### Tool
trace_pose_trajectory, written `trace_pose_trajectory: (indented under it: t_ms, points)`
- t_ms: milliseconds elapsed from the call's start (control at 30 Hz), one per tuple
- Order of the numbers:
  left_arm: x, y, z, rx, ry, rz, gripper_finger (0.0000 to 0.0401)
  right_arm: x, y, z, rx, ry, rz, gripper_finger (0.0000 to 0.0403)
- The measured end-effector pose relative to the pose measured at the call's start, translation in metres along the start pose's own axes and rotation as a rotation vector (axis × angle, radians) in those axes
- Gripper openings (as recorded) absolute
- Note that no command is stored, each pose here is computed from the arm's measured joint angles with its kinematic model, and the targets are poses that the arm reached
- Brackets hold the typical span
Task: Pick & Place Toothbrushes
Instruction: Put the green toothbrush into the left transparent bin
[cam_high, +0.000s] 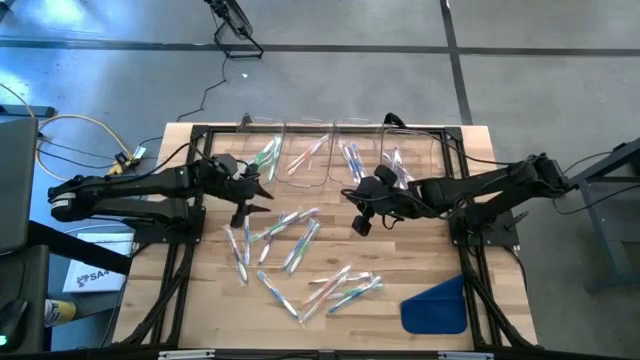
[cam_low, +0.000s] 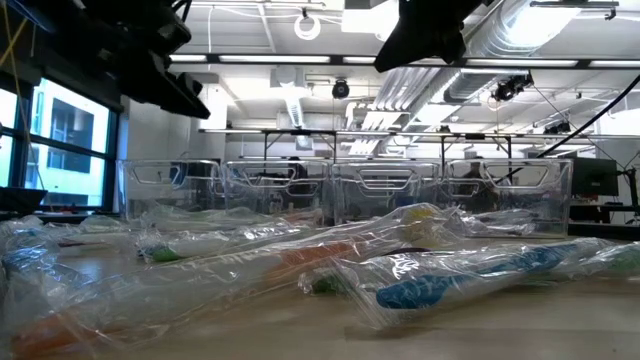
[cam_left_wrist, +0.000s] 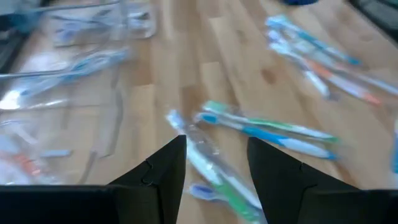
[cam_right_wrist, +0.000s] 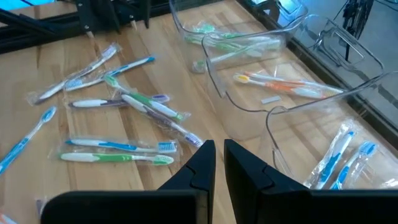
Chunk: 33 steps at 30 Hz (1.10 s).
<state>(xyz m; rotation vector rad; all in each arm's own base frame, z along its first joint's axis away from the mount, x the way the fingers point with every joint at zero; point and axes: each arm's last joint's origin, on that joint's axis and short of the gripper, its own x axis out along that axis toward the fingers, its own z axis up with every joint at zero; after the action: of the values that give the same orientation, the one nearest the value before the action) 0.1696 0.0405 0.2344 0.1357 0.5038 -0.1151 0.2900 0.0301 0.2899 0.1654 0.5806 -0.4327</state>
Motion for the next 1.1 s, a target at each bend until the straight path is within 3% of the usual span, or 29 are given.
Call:
trace_pose_trajectory:
  t_ms: [167,333,500,700,933,1100]
  points:
    - [-0.001,0.001,-0.002,-0.029,0.031,0.063,0.0166,0.0,0.0,0.0,0.002,0.0,-0.001,0.0026]
    - [-0.001,0.0,-0.004,-0.076,0.051,0.056,0.0166,0.0,0.0,0.0,-0.002,-0.001,-0.001,0.0026]
    - [-0.003,-0.002,-0.005,-0.011,0.068,0.055,0.0166,0.0,0.0,0.001,0.005,-0.008,0.002,0.0026]
    - [-0.005,-0.02,-0.004,0.06,0.201,0.11,0.0166,0.0,0.0,0.002,0.039,-0.014,0.005,0.0026]
    - [-0.006,-0.048,0.004,0.115,0.219,0.008,0.0166,0.0,0.001,0.005,0.049,-0.057,-0.009,0.0026]
    - [-0.003,-0.061,-0.005,0.116,0.33,-0.018,0.0166,0.0,0.0,0.007,0.063,-0.069,-0.011,0.0026]
